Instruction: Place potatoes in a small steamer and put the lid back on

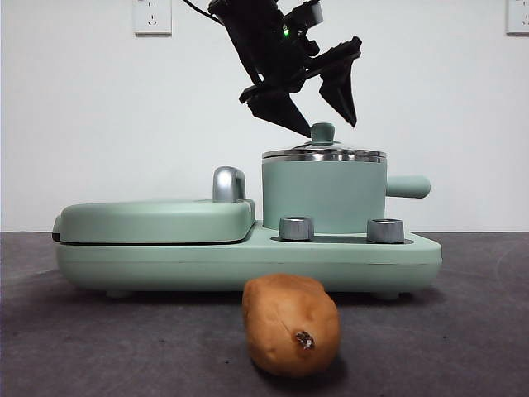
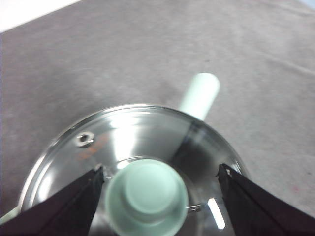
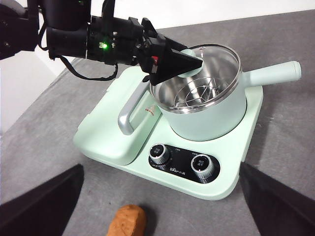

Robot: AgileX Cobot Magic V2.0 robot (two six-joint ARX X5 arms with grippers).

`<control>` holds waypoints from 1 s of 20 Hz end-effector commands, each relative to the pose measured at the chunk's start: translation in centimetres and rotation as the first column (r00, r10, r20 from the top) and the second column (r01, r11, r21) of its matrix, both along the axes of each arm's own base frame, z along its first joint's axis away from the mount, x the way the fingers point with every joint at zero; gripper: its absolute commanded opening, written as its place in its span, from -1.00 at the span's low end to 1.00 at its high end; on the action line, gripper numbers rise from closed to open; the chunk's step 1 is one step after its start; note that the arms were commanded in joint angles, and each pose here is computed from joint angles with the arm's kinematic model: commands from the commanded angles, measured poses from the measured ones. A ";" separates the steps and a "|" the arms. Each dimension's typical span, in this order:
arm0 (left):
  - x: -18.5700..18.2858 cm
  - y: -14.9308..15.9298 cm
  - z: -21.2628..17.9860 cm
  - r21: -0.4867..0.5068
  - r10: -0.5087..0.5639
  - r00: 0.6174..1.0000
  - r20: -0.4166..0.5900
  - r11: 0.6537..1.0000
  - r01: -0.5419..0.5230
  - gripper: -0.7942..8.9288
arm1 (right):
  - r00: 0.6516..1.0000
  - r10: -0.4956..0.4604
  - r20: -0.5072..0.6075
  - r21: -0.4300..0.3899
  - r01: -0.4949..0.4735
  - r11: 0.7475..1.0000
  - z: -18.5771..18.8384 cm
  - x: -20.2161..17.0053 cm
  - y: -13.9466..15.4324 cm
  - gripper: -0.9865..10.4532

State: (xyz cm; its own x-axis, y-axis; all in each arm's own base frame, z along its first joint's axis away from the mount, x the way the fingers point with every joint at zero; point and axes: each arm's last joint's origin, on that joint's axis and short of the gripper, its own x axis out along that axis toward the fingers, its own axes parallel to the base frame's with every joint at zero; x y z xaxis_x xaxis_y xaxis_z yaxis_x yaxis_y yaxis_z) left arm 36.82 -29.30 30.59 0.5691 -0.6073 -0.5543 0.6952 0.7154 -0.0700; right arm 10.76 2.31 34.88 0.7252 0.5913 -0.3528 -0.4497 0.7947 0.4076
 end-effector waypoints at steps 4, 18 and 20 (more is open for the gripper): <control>0.1 -0.6 -0.1 0.012 -0.011 1.000 0.005 1.000 0.011 -0.22 | 1.000 0.005 0.019 -0.001 -0.005 1.000 0.5 0.0 0.0 0.06; 0.1 -0.7 -0.2 0.016 -0.012 1.000 -0.002 1.000 0.012 -0.75 | 1.000 0.005 0.016 -0.002 -0.005 1.000 0.4 -0.1 0.0 0.06; 0.0 -0.6 0.1 0.012 -0.011 1.000 0.003 1.000 0.011 -0.80 | 1.000 0.005 0.016 -0.002 -0.005 1.000 0.4 -0.1 0.0 0.06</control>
